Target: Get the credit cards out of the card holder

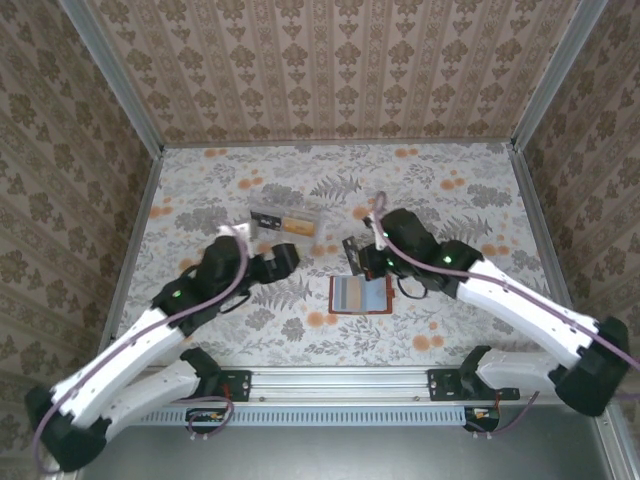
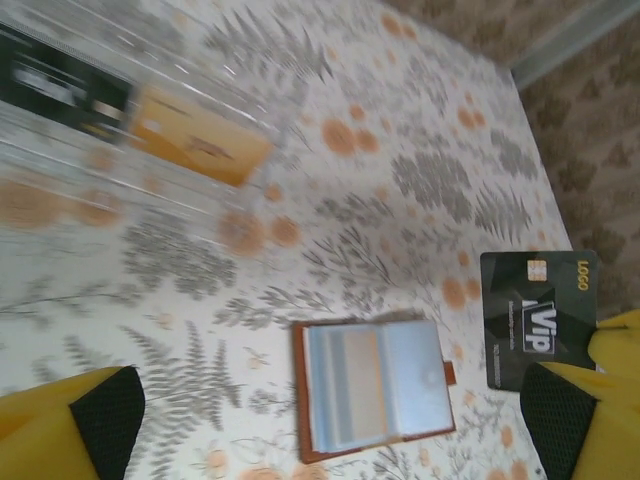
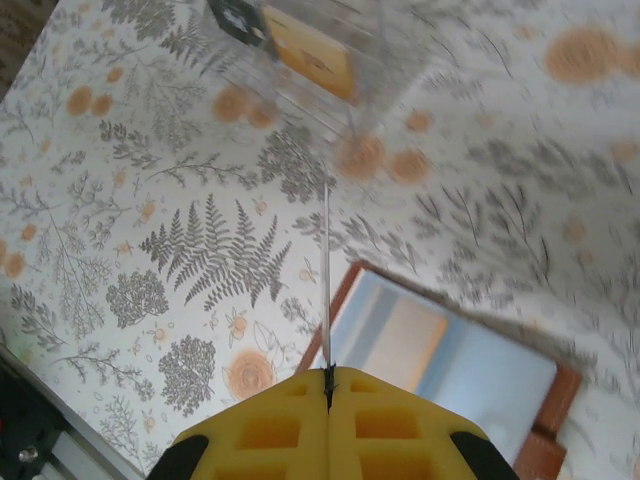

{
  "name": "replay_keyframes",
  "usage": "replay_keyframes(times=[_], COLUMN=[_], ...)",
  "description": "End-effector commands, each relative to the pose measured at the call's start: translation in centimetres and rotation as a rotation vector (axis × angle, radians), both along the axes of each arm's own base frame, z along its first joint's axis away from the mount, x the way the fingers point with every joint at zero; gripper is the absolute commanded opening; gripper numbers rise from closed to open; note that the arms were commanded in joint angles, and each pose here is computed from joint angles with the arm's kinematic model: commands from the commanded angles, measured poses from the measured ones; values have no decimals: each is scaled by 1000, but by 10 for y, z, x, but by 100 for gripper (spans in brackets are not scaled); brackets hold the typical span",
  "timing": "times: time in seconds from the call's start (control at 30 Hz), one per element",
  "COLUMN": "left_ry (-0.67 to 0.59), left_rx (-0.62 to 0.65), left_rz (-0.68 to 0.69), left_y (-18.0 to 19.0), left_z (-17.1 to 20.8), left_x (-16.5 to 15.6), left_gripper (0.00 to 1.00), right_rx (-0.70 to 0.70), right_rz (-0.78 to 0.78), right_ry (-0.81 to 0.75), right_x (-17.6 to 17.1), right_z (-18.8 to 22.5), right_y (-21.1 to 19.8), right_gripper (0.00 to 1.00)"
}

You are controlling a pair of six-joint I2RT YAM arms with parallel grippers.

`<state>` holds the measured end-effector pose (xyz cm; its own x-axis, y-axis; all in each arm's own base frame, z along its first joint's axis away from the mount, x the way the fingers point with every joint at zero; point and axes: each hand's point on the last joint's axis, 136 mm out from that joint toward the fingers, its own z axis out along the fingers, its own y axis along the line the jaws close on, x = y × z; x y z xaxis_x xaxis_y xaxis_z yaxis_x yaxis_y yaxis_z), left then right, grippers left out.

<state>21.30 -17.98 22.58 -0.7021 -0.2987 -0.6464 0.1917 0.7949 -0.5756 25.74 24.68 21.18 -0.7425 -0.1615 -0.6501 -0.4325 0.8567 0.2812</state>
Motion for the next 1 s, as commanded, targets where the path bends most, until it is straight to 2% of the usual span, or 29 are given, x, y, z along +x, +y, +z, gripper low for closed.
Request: replay_keyframes(times=[0.0, 0.17, 0.47, 0.63, 0.97], left_ry=[12, -43, -35, -34, -31], left_rx=[119, 102, 132, 135, 141], left_rz=[105, 183, 229, 233, 250], left_y=[56, 96, 123, 128, 136], left_z=[-18, -9, -9, -6, -2], left_x=[-21, -45, -67, -71, -77], left_gripper=[100, 100, 100, 100, 100], right_rx=[-148, -304, -390, -450, -585], right_rz=[158, 344, 563, 630, 752], right_ry=[-85, -160, -297, -371, -478], right_x=[14, 45, 98, 120, 141], right_z=[11, 12, 14, 2, -26], right_y=[29, 87, 177, 204, 218], right_gripper=[0, 0, 0, 0, 0])
